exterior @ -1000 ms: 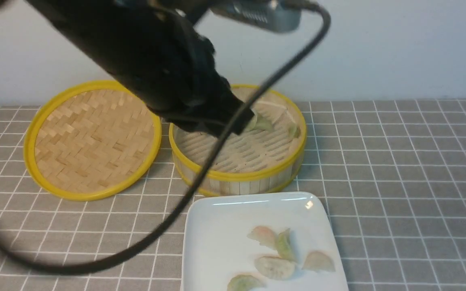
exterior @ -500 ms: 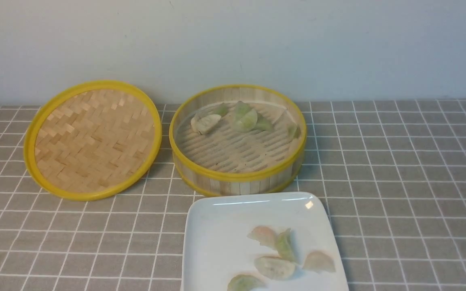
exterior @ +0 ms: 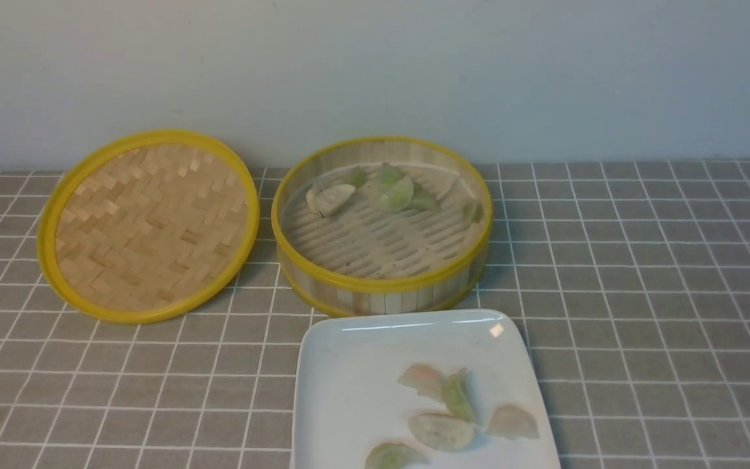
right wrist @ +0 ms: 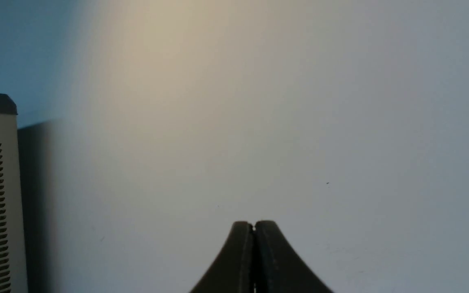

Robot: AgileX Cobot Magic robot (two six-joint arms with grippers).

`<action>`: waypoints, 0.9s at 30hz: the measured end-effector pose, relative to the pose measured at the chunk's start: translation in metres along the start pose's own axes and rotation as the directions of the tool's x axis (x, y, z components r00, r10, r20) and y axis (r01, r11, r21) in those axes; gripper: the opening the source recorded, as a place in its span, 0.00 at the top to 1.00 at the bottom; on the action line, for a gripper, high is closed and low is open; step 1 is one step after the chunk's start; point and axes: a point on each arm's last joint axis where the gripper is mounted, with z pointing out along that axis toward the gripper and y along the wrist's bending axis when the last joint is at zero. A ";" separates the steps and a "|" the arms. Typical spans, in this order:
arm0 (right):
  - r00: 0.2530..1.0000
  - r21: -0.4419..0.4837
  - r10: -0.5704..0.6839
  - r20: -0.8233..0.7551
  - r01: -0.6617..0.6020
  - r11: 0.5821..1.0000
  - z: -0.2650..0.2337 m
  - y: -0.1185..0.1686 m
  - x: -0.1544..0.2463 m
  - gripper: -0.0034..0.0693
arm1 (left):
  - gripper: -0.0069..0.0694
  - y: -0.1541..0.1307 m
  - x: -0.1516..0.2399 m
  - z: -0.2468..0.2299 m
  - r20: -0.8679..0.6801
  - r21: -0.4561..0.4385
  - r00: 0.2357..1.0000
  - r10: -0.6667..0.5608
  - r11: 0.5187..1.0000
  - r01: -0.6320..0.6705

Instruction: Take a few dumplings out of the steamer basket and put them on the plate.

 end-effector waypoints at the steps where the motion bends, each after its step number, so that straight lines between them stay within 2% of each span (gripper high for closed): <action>1: 1.000 0.000 0.000 -0.001 0.000 1.000 0.000 0.000 0.000 0.97 | 0.92 0.000 0.001 0.001 -0.005 -0.001 1.000 0.003 1.000 -0.003; 17: 1.000 0.001 -0.002 -0.001 0.002 1.000 0.000 0.000 0.000 0.97 | 0.92 0.002 0.040 0.016 -0.122 -0.023 0.992 0.043 0.999 -0.046; 23: 1.000 0.001 -0.004 0.000 0.004 1.000 0.000 0.000 0.000 0.97 | 0.92 0.005 0.083 0.029 -0.221 -0.169 0.974 0.054 0.981 -0.093; 24: 1.000 0.001 -0.004 0.000 0.004 1.000 0.000 0.000 0.000 0.97 | 0.92 0.008 0.101 0.032 -0.264 -0.245 0.964 0.046 0.963 -0.113; 26: 1.000 0.001 -0.004 0.000 0.004 1.000 0.000 0.000 0.000 0.97 | 0.92 0.012 0.118 0.034 -0.306 -0.320 0.951 0.031 0.938 -0.133; 27: 1.000 0.001 -0.004 0.000 0.004 1.000 0.000 0.000 0.000 0.97 | 0.92 0.014 0.130 0.034 -0.328 -0.309 0.945 0.019 0.943 -0.126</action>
